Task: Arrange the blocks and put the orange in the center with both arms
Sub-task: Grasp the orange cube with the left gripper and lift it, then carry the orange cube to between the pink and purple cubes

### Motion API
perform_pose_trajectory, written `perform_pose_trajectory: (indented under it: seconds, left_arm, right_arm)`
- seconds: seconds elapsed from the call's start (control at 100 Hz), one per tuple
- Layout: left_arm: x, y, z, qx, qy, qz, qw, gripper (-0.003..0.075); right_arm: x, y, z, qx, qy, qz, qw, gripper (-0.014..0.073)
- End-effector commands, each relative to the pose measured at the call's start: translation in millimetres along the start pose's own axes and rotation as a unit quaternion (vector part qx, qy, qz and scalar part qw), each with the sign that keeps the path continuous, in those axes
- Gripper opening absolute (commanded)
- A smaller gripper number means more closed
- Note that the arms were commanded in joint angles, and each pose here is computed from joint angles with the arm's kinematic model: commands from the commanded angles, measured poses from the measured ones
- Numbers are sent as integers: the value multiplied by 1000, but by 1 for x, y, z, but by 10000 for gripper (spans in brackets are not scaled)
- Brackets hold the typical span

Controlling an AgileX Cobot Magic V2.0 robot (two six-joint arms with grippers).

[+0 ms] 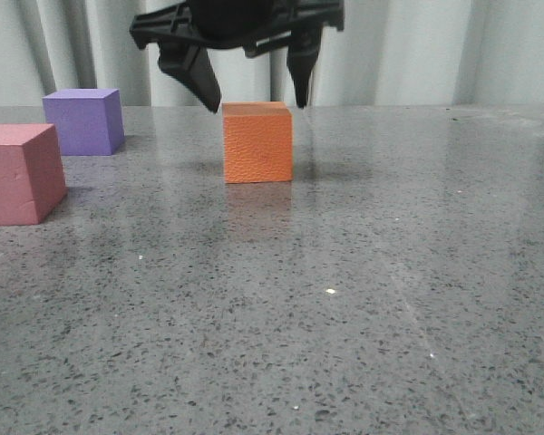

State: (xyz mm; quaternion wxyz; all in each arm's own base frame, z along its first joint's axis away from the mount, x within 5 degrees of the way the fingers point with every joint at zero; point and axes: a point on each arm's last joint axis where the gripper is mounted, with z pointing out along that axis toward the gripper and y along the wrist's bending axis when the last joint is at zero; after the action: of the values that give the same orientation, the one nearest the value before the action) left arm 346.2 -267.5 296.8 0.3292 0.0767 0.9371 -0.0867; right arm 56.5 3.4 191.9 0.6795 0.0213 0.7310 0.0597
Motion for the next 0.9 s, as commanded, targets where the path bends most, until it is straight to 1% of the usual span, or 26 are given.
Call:
perform_pose_trajectory:
  seconds: [0.0,0.18,0.23,0.27,0.32,0.34,0.39,0.42,0.47,0.52,0.56,0.65,0.72,0.89]
  left_arm:
    - [-15,-3,-23,18,-42,-10,999,577]
    - [-10,-6,-13,17,-27,-11,999,573]
    - [-10,-6,-13,17,-25,-12,999,560]
    - [-10,-6,-13,17,-25,-13,999,535]
    - [-10,-6,-13,17,-25,-13,999,484]
    - [-10,-6,-13,17,-25,-13,999,442]
    - [-10,-6,-13,18,-24,-14,999,368]
    - [-9,-6,-13,18,-22,-16,999,302]
    - [-9,-7,-13,20,-21,-17,999,218]
    - [-9,-8,-14,24,-20,-12,999,159]
    - [-9,-8,-18,28,-22,-4,999,144]
    - [-14,-6,-32,32,-35,14,999,144]
    - [-19,-2,-50,31,-53,32,998,144]
    - [-32,18,-96,-23,-109,68,991,144]
  right_arm:
    - [-13,1,-3,-3,-62,-3,998,-67]
    - [-13,1,-3,-3,-62,-3,998,-67]
    - [-13,1,-3,-3,-62,-3,998,-67]
    - [-13,1,-3,-3,-62,-3,998,-67]
    - [-13,1,-3,-3,-62,-3,998,-67]
    - [-13,1,-3,-3,-62,-3,998,-67]
    - [-13,1,-3,-3,-62,-3,998,-67]
    - [-13,1,-3,-3,-62,-3,998,-67]
    - [-13,1,-3,-3,-62,-3,998,-67]
    - [-13,1,-3,-3,-62,-3,998,-67]
    - [-13,1,-3,-3,-62,-3,998,-67]
    - [-13,1,-3,-3,-62,-3,998,-67]
    - [-13,1,-3,-3,-62,-3,998,-67]
    - [-13,1,-3,-3,-62,-3,998,-67]
